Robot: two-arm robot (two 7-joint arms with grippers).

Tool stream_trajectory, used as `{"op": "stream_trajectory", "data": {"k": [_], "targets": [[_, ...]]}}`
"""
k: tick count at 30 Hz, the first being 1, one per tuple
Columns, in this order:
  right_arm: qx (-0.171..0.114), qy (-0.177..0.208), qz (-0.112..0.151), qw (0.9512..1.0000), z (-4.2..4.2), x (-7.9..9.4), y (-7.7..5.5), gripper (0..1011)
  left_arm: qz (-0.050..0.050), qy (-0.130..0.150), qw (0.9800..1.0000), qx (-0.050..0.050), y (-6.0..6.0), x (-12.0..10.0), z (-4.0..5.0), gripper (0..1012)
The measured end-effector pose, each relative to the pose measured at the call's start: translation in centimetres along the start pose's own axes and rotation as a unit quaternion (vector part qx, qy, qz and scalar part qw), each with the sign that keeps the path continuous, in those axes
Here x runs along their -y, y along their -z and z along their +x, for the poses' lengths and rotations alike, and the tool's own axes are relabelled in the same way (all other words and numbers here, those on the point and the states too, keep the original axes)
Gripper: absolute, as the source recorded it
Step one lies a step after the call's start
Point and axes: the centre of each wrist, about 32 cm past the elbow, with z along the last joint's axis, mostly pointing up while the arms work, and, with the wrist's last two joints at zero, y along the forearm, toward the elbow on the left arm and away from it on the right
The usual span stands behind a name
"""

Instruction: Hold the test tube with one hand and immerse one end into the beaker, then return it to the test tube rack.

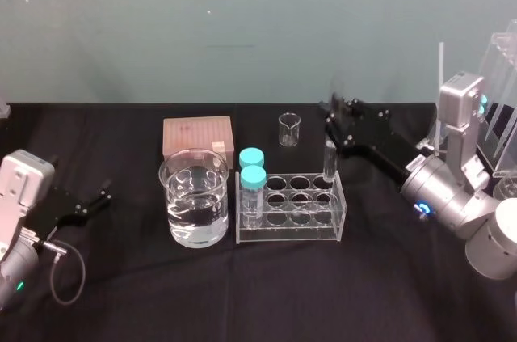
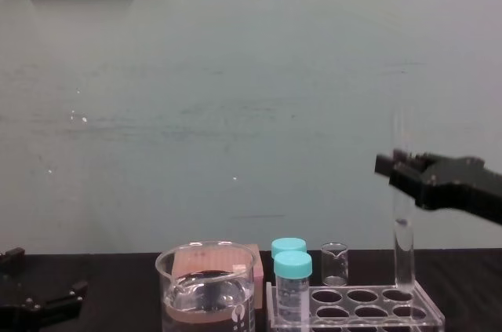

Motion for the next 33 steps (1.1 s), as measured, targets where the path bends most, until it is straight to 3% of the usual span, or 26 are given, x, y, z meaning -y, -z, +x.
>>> {"op": "stream_trajectory", "data": {"k": [14,23,33], "targets": [[0.014,0.019,0.047,0.9986,0.8,1.2,-2.7,241,0.0,0.0,1.0,0.0,0.0,0.0,0.0,1000],[0.028,0.063,0.045,0.9966,0.54,2.9,-3.1,241,0.0,0.0,1.0,0.0,0.0,0.0,0.0,1000],[0.034,0.091,0.037,0.9946,0.14,3.3,-2.9,241,0.0,0.0,1.0,0.0,0.0,0.0,0.0,1000]]}}
